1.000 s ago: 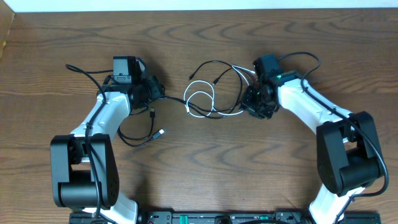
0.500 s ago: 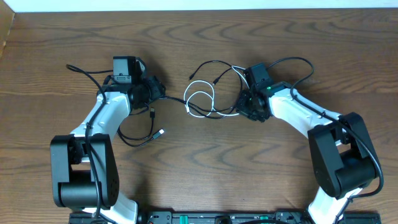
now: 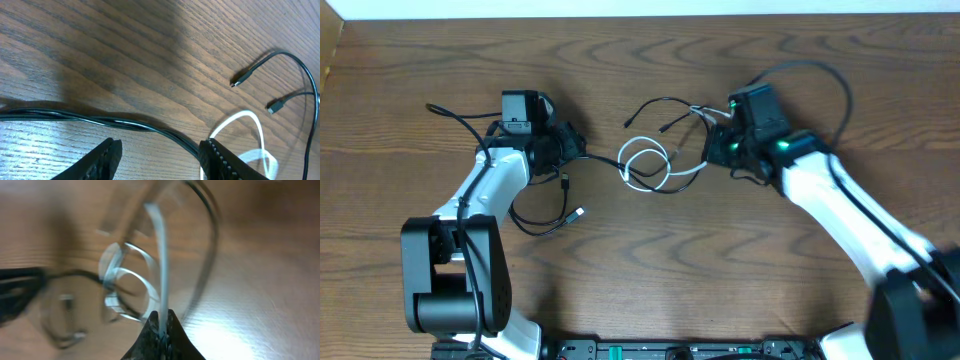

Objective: Untangle cables
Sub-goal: 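Pull the white cable rightward with the right gripper, away from black cables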

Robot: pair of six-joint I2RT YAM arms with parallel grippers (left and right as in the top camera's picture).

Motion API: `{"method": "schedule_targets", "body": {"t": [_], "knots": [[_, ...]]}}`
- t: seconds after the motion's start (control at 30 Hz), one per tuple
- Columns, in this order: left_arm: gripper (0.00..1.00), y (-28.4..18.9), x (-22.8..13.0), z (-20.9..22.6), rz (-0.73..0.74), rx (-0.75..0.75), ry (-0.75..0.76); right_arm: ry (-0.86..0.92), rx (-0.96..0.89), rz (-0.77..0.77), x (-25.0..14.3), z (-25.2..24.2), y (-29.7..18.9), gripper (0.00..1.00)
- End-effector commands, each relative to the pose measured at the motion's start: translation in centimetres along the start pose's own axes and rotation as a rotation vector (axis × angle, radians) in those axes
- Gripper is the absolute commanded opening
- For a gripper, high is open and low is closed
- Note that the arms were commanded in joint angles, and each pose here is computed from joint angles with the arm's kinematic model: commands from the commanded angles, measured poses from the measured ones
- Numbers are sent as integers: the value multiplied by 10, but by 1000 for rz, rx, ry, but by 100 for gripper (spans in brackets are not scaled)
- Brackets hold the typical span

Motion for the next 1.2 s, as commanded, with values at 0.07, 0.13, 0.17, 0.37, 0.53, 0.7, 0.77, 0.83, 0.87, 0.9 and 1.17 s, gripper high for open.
{"method": "schedule_targets", "body": {"t": [0.07,0.13,0.17,0.37,0.53,0.7,0.77,0.83,0.87,0.9,1.17], "knots": [[55,0,0,-3,2,-7,12,-167,279,-178,40,55,-65,1],[55,0,0,-3,2,-7,12,-211,410,-247,54,75,-87,1],[55,0,0,-3,2,-7,12,-242,478,-277,59,85,-98,1],[55,0,0,-3,2,-7,12,-452,784,-404,74,125,-145,1],[55,0,0,-3,2,-7,12,-446,771,-428,81,115,-149,1],[55,0,0,-2,2,-7,12,-456,805,-450,88,101,-164,1],[55,0,0,-3,2,-7,12,-469,825,-449,88,99,-168,1],[55,0,0,-3,0,-9,13,-476,843,-440,86,98,-170,1],[55,0,1,-3,0,-9,13,-479,849,-436,85,98,-171,1],[55,0,1,-3,0,-9,14,-478,849,-437,85,97,-171,1],[55,0,1,-3,0,-9,13,-442,786,-480,100,68,-177,1]]}}
Point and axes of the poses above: each gripper's point midway between its finger pads, its own y axis out along the fingers, its own z axis along the line the jaws close on, x = y × z, the point moved 1 cm from there along -y, back along the fingers, and after that the axes turned 14 degrees about -y, right-handed, at the moved point
